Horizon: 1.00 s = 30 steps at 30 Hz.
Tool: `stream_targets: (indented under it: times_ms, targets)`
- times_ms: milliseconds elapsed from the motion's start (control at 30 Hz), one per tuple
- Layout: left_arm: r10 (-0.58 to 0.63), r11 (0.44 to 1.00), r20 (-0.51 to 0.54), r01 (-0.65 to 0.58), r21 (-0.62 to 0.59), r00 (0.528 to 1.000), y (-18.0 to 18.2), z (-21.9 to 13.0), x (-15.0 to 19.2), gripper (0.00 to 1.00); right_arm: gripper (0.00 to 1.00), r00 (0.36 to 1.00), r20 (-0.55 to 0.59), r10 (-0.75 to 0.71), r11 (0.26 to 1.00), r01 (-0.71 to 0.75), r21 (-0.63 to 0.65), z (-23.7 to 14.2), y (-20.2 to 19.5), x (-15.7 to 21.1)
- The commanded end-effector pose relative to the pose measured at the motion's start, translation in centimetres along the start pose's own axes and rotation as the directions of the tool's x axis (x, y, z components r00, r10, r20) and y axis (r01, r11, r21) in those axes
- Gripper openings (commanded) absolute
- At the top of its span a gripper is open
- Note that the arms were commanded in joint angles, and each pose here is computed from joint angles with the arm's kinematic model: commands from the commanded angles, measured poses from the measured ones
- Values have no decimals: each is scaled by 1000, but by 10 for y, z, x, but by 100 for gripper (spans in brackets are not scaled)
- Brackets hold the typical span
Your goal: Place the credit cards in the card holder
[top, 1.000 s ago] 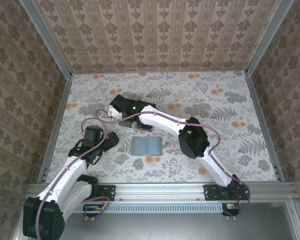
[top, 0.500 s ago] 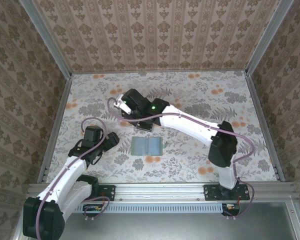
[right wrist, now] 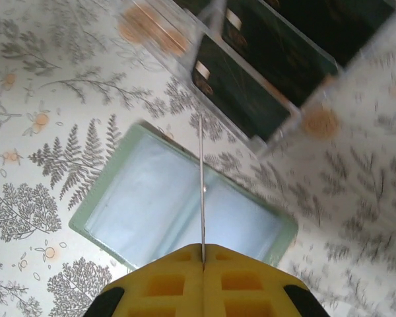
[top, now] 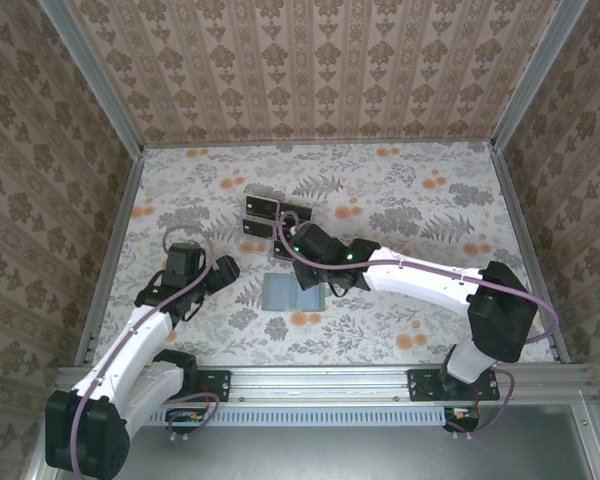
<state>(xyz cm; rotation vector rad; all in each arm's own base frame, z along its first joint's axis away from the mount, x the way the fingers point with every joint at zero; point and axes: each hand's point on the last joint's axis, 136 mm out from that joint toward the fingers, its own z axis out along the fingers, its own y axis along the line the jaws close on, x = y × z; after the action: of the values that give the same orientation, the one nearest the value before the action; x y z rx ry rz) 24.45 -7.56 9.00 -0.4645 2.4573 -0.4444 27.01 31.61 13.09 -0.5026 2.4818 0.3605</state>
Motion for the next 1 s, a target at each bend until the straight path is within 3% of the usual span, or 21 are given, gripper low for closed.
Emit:
stream_targets:
  times_ms: [0,367,967]
  targets:
    - [23,1000,20,-24,9,1000,-6,-4,-9,100,0,954,75,290,957,-287,-51,-8,1,-7]
    - [26,1000,-6,-25,12,1000,-4,0,-2,100,0,899,24,438,898,-436,-57,22,2,17]
    - [34,999,-39,-33,24,999,-8,11,3,100,0,882,-78,466,883,-468,-16,60,6,61]
